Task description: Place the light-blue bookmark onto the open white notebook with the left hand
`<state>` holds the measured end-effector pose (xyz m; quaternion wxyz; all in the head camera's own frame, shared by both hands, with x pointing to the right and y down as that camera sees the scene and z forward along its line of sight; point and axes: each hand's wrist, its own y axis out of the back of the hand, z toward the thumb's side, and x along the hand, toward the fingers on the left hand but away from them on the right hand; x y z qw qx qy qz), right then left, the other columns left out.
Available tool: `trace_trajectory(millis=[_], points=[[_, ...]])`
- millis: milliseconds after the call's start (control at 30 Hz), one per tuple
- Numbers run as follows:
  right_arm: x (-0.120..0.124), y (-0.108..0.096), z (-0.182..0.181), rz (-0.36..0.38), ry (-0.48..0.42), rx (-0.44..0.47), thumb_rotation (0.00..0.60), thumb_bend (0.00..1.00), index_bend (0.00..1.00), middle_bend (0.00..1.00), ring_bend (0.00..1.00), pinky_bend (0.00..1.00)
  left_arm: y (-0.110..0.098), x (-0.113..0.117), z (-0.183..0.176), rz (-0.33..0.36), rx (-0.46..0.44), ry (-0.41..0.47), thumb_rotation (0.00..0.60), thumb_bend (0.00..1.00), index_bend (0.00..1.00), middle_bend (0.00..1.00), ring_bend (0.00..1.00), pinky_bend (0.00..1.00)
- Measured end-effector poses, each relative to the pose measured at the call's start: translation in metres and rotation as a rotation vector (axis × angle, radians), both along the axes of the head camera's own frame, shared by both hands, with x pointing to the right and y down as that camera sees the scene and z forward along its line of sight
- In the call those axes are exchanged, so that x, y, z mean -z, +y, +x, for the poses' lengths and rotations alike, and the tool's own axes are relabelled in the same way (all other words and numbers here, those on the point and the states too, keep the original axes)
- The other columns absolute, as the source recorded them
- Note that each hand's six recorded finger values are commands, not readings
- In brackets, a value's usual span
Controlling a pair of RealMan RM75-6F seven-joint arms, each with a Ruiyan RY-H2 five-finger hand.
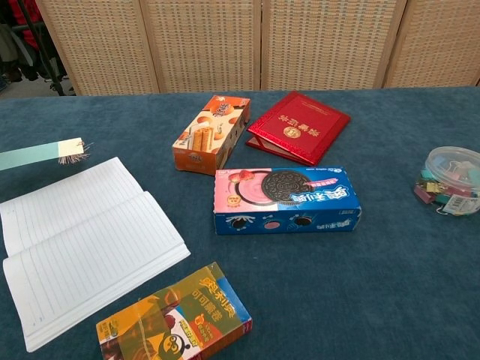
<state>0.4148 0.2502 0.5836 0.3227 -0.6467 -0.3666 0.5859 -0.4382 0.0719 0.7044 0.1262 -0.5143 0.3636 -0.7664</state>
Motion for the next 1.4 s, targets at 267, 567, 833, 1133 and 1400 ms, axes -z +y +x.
trace_trajectory(millis=[267,567,833,1133,1400], points=[[0.001,0.001,0.000,0.000,-0.005,0.002,0.600,0.10,0.10,0.00,0.00,0.00,0.002,0.004,0.013,0.002,-0.021,0.001,0.600,0.40,0.34,0.00,0.00,0.00],[0.003,0.000,0.000,0.004,-0.010,0.001,0.600,0.10,0.10,0.00,0.00,0.00,0.008,0.005,0.032,-0.006,-0.051,-0.011,0.600,0.40,0.34,0.00,0.00,0.00],[0.006,0.000,0.000,0.013,-0.020,0.000,0.600,0.10,0.10,0.00,0.00,0.00,0.020,-0.001,0.048,-0.034,-0.062,-0.006,0.600,0.40,0.34,0.00,0.00,0.00],[0.010,0.001,0.000,0.022,-0.029,0.001,0.600,0.10,0.10,0.00,0.00,0.00,0.028,-0.004,0.064,-0.048,-0.074,0.009,0.600,0.40,0.34,0.00,0.00,0.00],[0.011,0.001,0.000,0.023,-0.032,0.002,0.600,0.10,0.10,0.00,0.00,0.00,0.036,-0.006,0.071,-0.064,-0.076,0.012,0.600,0.40,0.34,0.00,0.00,0.00]])
